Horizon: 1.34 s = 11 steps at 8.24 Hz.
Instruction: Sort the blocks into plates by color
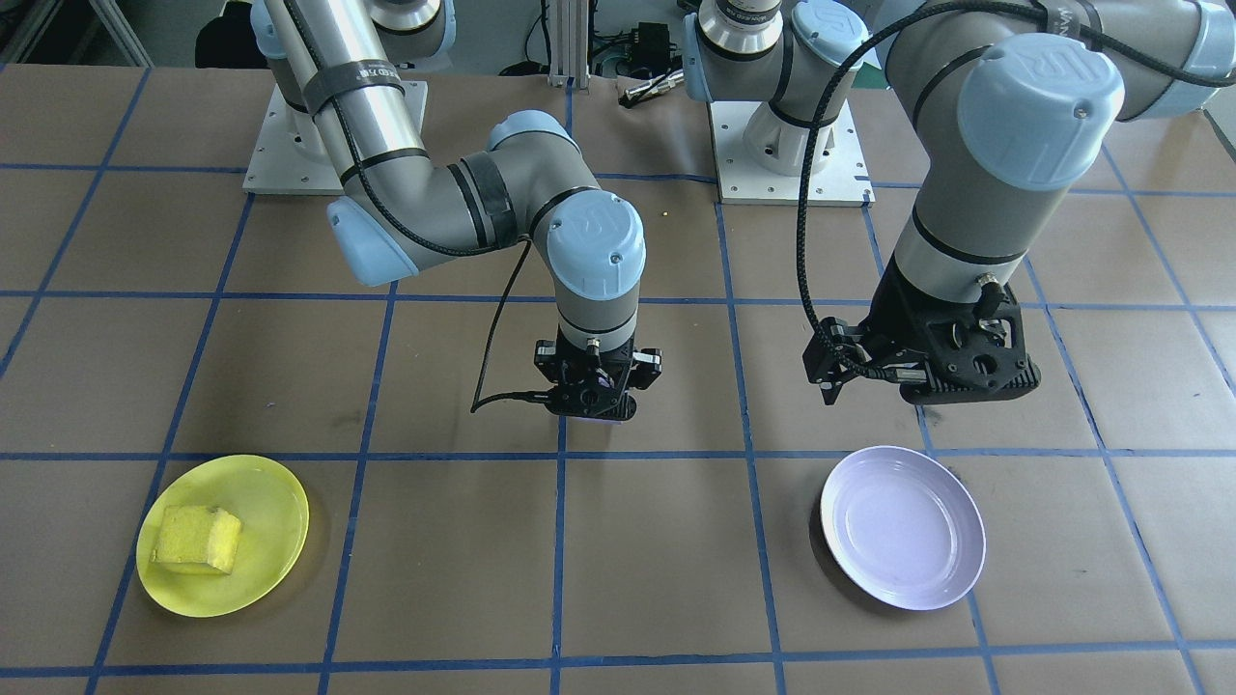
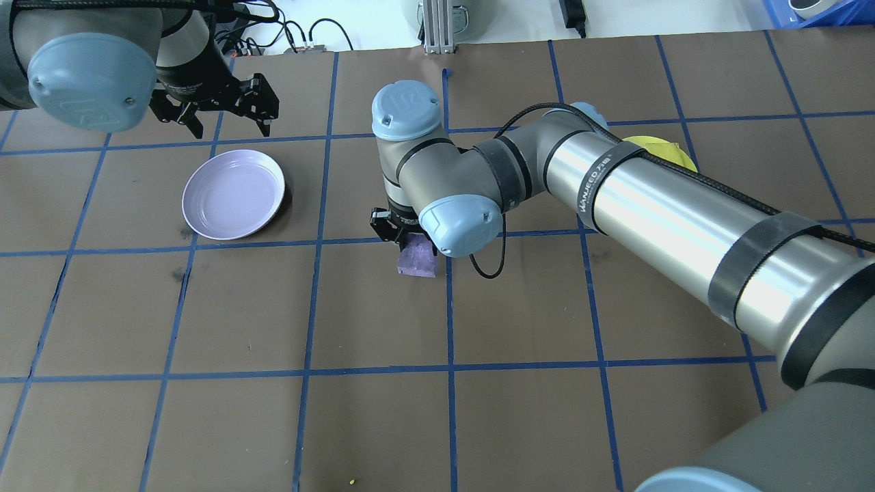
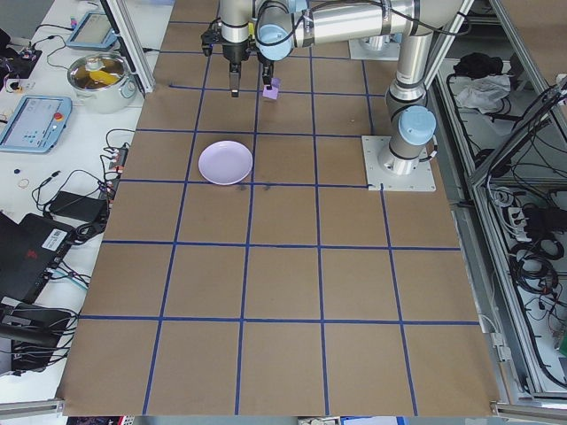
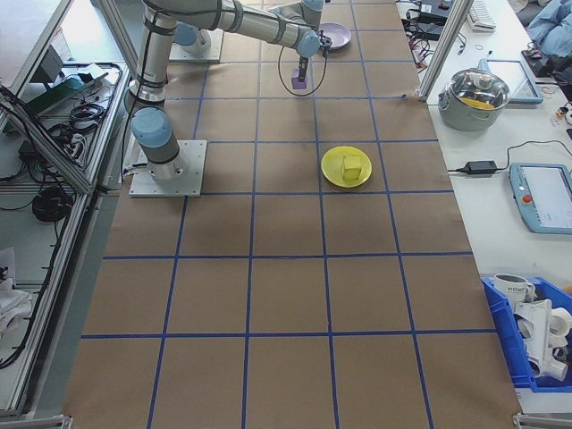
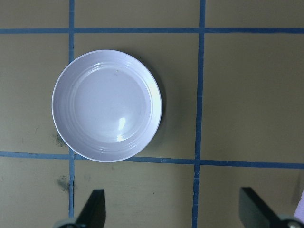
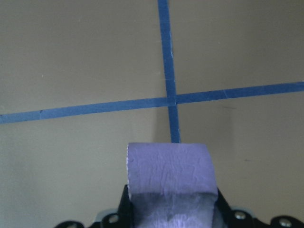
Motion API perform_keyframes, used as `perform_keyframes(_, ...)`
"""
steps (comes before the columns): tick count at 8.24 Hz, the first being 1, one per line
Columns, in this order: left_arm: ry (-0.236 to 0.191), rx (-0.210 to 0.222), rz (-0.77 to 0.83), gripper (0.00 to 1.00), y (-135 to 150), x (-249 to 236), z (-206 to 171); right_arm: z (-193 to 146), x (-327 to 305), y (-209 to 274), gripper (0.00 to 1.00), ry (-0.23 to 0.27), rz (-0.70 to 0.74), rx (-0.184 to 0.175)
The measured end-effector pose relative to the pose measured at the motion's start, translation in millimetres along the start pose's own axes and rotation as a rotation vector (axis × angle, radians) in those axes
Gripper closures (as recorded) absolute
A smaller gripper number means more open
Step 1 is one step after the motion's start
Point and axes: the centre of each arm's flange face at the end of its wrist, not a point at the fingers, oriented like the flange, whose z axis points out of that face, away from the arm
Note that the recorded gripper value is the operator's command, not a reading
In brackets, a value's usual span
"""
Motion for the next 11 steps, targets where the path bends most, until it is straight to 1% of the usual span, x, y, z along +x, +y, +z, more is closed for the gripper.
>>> perform_keyframes(1,-0.001,-0.002,0.001,0.00,0,0,0,9,-7,1,0.23,-0.002,-0.016,0.004)
perform_keyframes(2,-0.003,-0.006,0.001,0.00,0,0,1,11,-10,1,0.10,-0.008,-0.039,0.008)
perform_keyframes(3,-0.004,-0.010,0.001,0.00,1,0,1,14,-11,1,0.00,-0.017,-0.052,0.003)
perform_keyframes(4,-0.004,-0.012,0.001,0.00,1,0,2,15,-12,1,0.00,-0.024,-0.056,-0.002)
perform_keyframes(6,-0.003,-0.015,0.001,0.00,1,0,2,11,-7,-4,0.00,-0.036,-0.056,0.000)
perform_keyframes(7,-0.003,-0.015,0.001,0.00,1,0,2,0,1,-14,0.00,-0.061,-0.075,0.004)
perform_keyframes(8,-0.003,-0.016,0.002,0.00,1,0,3,-21,19,-29,0.00,-0.081,-0.098,0.009)
perform_keyframes(9,0.002,-0.018,0.003,0.00,1,1,4,-47,48,-46,0.05,-0.098,-0.122,0.009)
perform_keyframes(10,0.006,-0.028,0.007,0.00,1,5,9,-73,88,-65,0.05,-0.112,-0.149,0.027)
perform_keyframes(11,0.012,-0.050,0.018,0.00,4,14,20,-97,129,-83,0.06,-0.116,-0.184,0.063)
